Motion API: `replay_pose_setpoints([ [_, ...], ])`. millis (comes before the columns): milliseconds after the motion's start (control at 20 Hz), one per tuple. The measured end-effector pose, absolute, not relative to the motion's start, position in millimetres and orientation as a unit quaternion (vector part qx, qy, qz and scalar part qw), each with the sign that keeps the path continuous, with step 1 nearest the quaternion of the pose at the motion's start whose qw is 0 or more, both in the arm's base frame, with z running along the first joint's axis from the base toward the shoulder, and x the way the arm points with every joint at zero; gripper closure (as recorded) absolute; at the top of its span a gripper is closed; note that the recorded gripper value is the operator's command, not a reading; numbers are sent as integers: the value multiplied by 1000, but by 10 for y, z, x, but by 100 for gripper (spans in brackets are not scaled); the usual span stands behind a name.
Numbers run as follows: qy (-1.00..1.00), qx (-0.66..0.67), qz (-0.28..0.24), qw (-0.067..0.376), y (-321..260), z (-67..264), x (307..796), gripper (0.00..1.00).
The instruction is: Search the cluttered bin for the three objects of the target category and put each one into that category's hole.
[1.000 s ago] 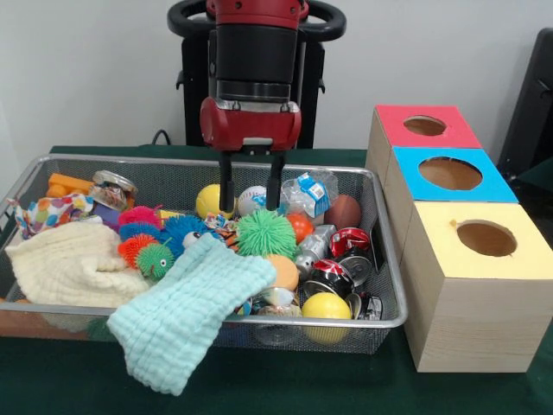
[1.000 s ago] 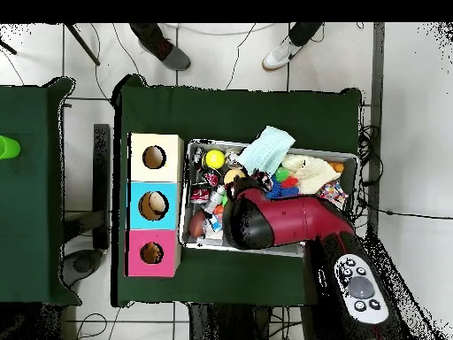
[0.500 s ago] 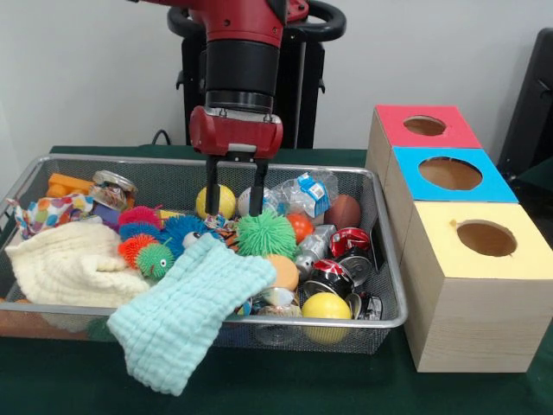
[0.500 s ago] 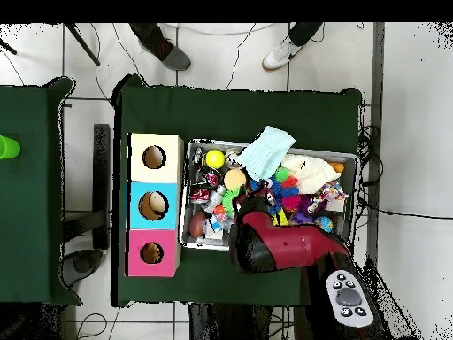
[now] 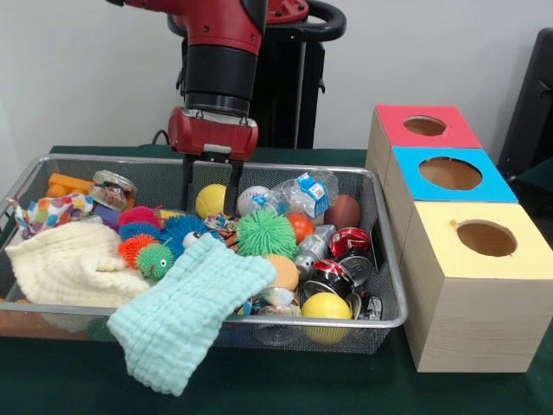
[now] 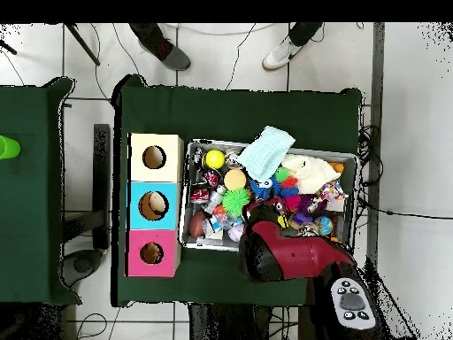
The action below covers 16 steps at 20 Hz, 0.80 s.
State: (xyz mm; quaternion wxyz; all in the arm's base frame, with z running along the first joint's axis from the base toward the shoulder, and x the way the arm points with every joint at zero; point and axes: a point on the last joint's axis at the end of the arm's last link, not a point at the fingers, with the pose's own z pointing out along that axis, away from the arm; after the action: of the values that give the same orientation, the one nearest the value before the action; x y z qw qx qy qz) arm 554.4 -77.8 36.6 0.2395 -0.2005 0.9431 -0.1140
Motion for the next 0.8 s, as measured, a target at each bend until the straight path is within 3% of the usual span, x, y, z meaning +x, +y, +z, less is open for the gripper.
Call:
replay_pose_setpoints([
  [800,953,-184,-120,208,-847,364,5475,0],
])
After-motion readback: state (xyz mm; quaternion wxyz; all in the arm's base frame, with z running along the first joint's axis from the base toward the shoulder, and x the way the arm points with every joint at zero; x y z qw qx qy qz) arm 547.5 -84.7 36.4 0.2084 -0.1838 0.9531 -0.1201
